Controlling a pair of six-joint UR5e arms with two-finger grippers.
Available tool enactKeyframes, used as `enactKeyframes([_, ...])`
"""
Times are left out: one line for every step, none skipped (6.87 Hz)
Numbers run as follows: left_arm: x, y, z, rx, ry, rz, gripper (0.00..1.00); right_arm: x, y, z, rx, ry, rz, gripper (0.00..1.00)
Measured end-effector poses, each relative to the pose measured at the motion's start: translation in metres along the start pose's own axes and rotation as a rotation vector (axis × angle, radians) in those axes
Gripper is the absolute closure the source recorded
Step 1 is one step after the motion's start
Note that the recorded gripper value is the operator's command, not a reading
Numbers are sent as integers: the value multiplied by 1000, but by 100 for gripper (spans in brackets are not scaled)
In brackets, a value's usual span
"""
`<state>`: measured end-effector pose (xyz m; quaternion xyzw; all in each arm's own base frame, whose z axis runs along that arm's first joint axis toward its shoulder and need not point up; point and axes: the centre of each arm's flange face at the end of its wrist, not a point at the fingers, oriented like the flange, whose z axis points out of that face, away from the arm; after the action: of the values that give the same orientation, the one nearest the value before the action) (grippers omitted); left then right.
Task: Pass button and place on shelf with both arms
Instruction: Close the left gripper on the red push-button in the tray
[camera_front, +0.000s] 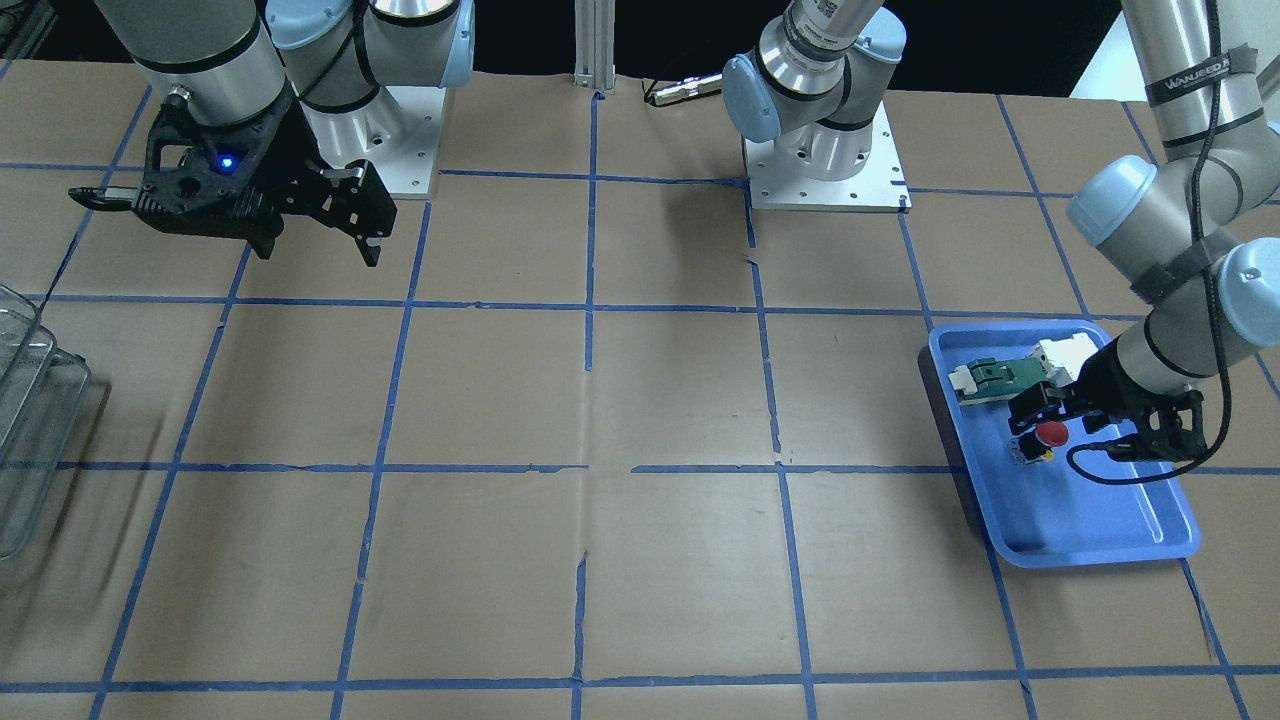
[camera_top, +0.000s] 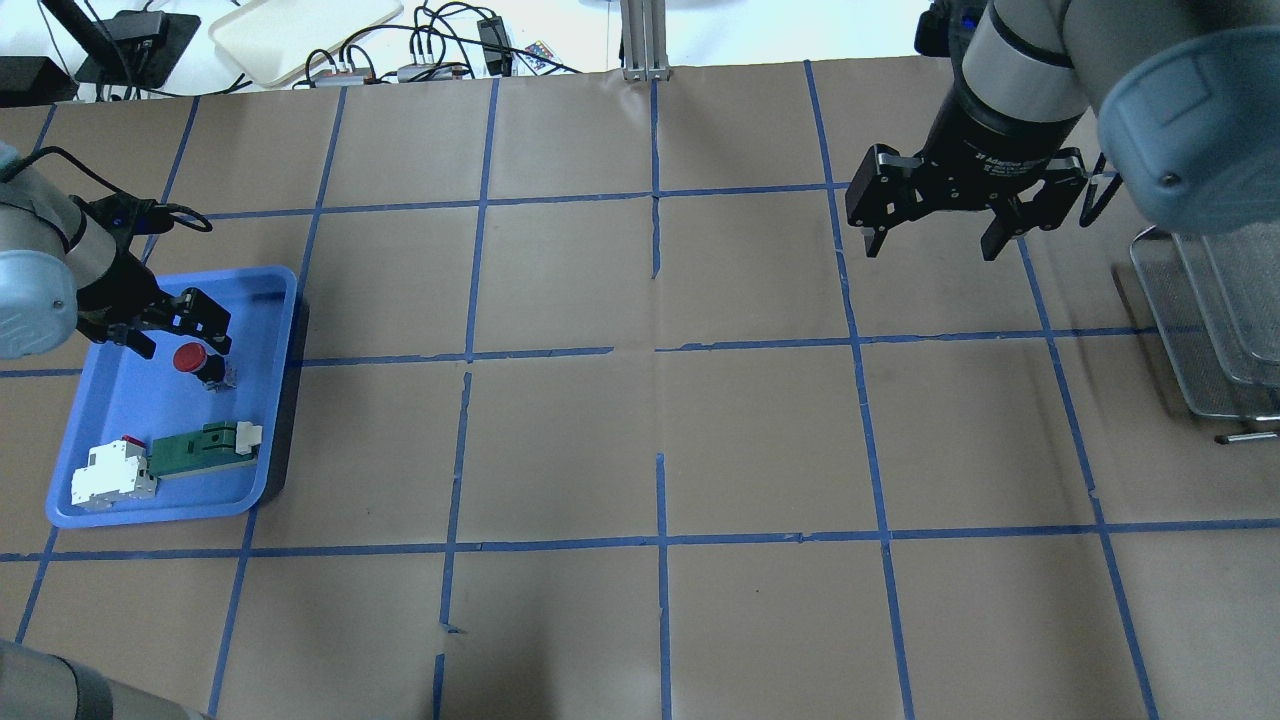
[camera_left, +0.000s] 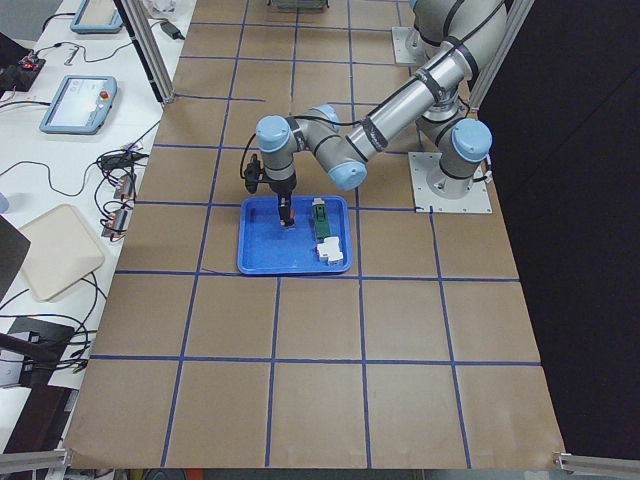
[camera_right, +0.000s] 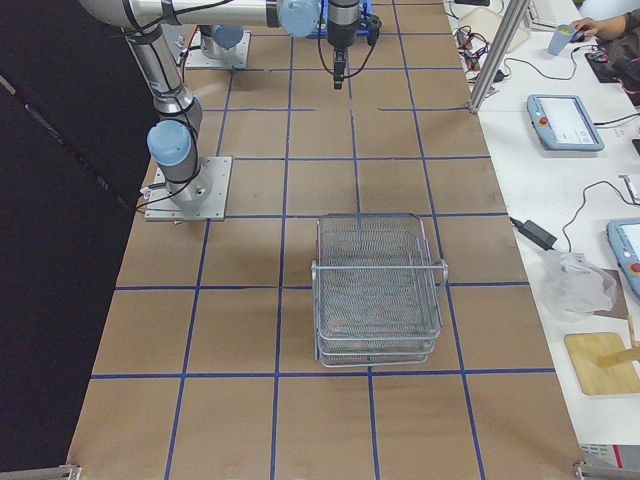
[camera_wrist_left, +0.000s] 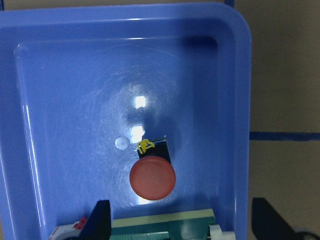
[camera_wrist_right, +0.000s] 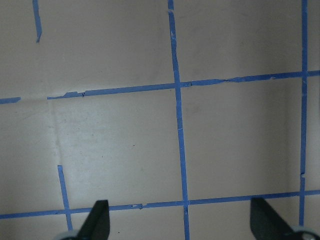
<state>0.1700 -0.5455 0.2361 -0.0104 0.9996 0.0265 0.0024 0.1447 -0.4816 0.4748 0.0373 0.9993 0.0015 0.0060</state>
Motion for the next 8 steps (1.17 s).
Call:
enactKeyframes([-2,-2,10,2,0,1,33,0,0,0,0,0,0,0])
enactKeyframes([-3,-4,15,2,0,2,77,0,0,0,0,0,-1,0])
enactKeyframes([-4,-4,16,0,-2,4,93,0,0,0,0,0,-1,0])
enactKeyframes([-4,-3,15,-2,-4,10,100,0,1,0,0,0,-1,0])
enactKeyframes([-3,-2,13,-3,-5,31,100,0,0,0,0,-1,-1,0])
enactKeyframes([-3,-2,11,-5,-5,54,100,0,0,0,-1,-1,-1,0])
enactKeyframes([-1,-2,4,-16,2,65,100,-1,1,0,-1,-1,-2,0])
enactKeyframes([6,-1,-11,-44,30,65,100,-1,1,0,-1,-4,-2,0])
